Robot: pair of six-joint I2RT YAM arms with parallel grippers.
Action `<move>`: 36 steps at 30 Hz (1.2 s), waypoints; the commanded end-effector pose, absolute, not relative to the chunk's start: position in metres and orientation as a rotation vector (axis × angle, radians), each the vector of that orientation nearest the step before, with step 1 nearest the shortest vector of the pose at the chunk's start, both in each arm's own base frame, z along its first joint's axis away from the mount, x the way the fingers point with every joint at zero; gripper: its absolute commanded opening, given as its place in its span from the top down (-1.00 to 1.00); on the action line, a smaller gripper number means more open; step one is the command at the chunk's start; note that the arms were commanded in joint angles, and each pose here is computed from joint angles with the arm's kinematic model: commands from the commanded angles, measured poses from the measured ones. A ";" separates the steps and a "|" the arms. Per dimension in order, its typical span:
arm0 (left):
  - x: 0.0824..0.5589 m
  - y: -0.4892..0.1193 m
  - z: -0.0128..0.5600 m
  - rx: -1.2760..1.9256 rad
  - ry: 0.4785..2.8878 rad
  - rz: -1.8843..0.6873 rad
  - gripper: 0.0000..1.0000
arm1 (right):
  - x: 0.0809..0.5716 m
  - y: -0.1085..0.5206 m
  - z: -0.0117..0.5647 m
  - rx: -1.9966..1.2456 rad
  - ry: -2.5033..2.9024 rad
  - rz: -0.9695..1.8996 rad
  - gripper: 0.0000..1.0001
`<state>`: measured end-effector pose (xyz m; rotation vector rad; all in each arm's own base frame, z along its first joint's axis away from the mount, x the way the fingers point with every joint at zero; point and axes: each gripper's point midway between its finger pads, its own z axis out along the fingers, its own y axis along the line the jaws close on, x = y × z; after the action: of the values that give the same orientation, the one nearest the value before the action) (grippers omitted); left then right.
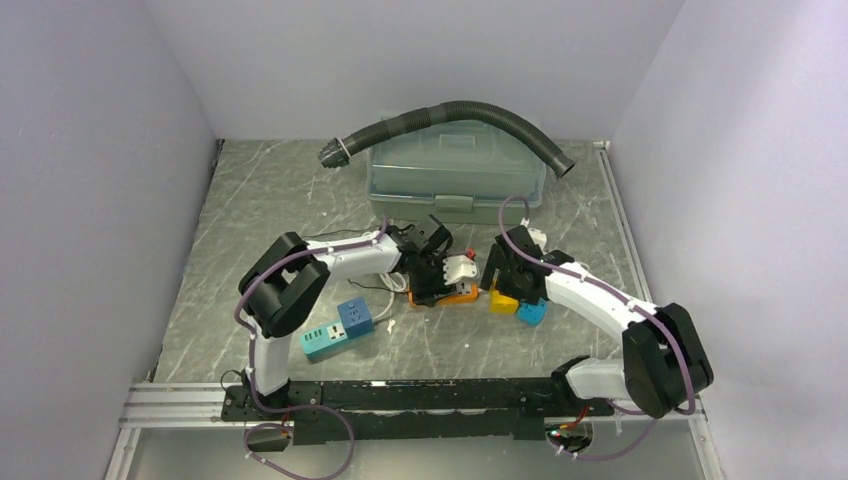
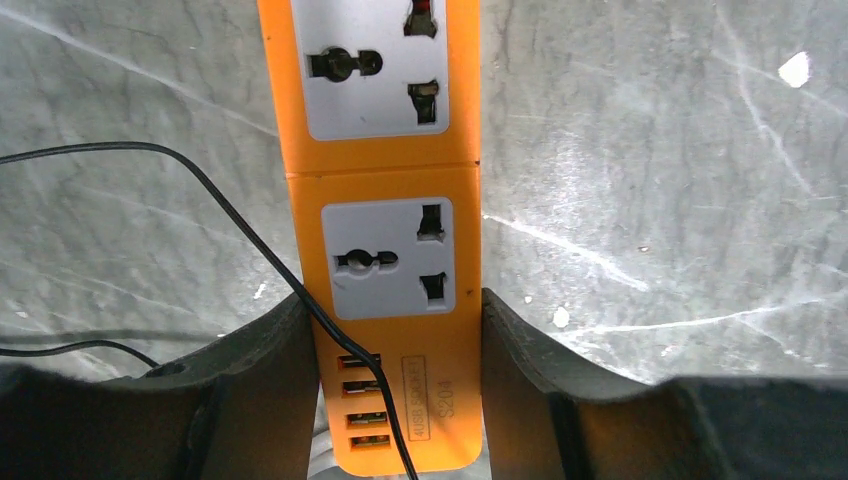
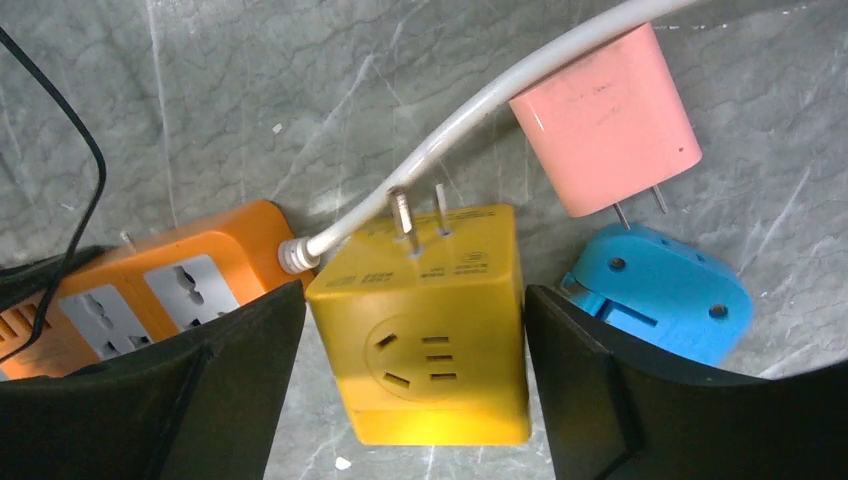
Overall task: Insert the plug
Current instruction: Move the socket to the center of the board, then pick up the plug from the center of the board.
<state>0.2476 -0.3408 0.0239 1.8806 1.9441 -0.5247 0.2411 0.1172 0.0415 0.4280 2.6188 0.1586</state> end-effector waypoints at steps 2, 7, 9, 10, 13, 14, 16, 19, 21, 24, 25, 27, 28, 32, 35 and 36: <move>0.212 -0.348 0.033 1.884 1.971 -0.700 0.58 | 0.253 0.119 0.058 0.422 2.541 0.155 -0.38; 0.211 -0.348 0.031 1.881 1.980 -0.680 0.07 | 0.242 0.113 0.064 0.399 2.539 0.130 -0.01; 0.213 -0.349 0.037 1.877 1.970 -0.674 -0.19 | 0.238 0.111 0.072 0.384 2.530 0.135 0.02; 0.214 -0.351 0.042 1.870 1.965 -0.674 -0.40 | 0.238 0.110 0.078 0.372 2.524 0.141 0.03; 0.219 -0.352 0.062 1.853 1.952 -0.674 -0.99 | 0.235 0.115 0.092 0.314 2.532 0.176 0.07; 0.219 -0.350 0.069 1.844 1.956 -0.674 -0.99 | 0.234 0.117 0.096 0.291 2.542 0.192 0.09; 0.216 -0.344 0.085 1.843 1.956 -0.687 -0.99 | 0.232 0.125 0.105 0.236 2.556 0.244 0.11; 0.216 -0.328 0.104 1.826 1.977 -0.699 -0.99 | 0.232 0.141 0.120 0.133 2.563 0.349 0.11; 0.216 -0.316 0.120 1.815 1.971 -0.708 -0.99 | 0.232 0.157 0.134 0.037 2.545 0.462 0.11; 0.215 -0.304 0.149 1.813 1.954 -0.737 -0.99 | 0.232 0.186 0.159 -0.113 2.494 0.657 0.11; 0.214 -0.303 0.165 1.806 1.910 -0.763 -0.99 | 0.232 0.193 0.167 -0.155 2.472 0.708 0.11; 0.208 -0.303 0.193 1.807 1.782 -0.789 -0.99 | 0.230 0.210 0.184 -0.236 2.419 0.833 0.11; 0.204 -0.303 0.206 1.818 1.694 -0.795 -0.99 | 0.228 0.218 0.194 -0.275 2.393 0.896 0.10; 0.177 -0.298 0.245 1.884 1.155 -0.723 -0.99 | 0.218 0.249 0.232 -0.394 2.273 1.157 0.08; 0.179 -0.302 0.265 1.848 0.845 -0.466 -0.99 | 0.209 0.260 0.251 -0.470 2.211 1.264 0.08; 0.182 -0.303 0.267 1.837 0.806 -0.425 -0.99 | 0.206 0.262 0.255 -0.496 2.199 1.293 0.08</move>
<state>0.1773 -0.2854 0.2383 1.8410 1.2334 -0.6333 0.2170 0.2314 0.1961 -0.2865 2.4144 1.0271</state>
